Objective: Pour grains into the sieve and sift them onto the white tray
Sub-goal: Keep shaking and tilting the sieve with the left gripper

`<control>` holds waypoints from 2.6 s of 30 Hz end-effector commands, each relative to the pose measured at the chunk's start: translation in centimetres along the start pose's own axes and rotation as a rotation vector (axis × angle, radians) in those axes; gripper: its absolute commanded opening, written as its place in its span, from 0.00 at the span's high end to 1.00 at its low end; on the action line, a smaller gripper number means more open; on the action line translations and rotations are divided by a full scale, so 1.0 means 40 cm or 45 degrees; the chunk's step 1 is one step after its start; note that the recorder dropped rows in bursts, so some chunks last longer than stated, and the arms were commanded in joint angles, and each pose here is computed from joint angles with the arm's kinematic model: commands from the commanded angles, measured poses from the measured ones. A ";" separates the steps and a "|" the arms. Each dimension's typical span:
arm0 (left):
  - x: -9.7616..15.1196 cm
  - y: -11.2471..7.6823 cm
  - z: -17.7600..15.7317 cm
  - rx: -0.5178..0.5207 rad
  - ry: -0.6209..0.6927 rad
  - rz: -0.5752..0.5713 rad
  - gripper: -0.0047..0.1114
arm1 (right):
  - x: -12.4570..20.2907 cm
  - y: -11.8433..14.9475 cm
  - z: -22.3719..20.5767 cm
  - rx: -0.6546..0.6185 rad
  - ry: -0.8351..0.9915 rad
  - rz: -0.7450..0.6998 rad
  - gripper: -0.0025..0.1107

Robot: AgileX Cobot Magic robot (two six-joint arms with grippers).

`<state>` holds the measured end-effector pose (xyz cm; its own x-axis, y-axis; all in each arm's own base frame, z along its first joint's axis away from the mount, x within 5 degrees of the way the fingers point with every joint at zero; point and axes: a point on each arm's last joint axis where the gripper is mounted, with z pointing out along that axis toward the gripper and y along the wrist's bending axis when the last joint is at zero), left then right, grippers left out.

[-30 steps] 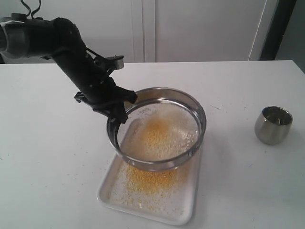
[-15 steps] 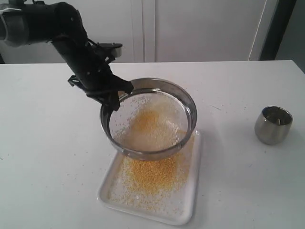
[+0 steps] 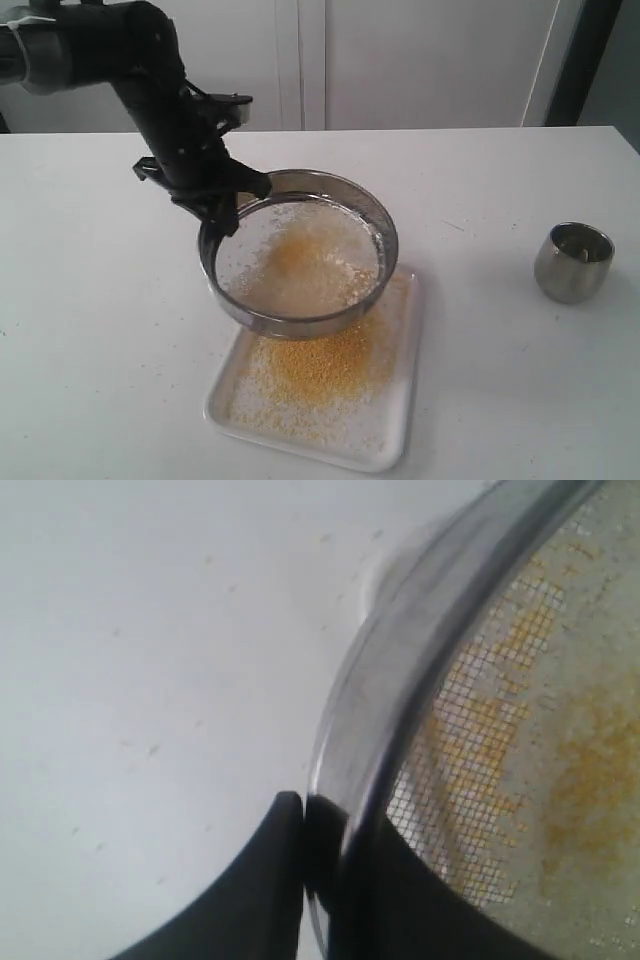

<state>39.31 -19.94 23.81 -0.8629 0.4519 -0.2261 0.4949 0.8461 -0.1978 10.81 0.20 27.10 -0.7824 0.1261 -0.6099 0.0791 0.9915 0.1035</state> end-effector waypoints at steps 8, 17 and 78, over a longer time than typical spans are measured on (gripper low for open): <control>0.039 -0.044 -0.015 0.039 -0.109 0.074 0.96 | -0.003 0.000 -0.003 0.000 -0.019 -0.001 0.98; 0.070 -0.108 -0.001 0.145 0.045 0.176 0.96 | -0.003 0.000 -0.003 0.000 -0.019 -0.001 0.98; 0.046 -0.125 0.013 0.062 0.028 0.203 0.96 | -0.003 0.000 -0.003 0.002 -0.019 0.011 0.98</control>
<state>36.05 -22.26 21.20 -0.8017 0.5898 -0.0973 0.5948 0.7707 -0.2286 10.81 0.20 27.10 -0.7815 0.1368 -0.6087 0.0876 0.9901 0.1101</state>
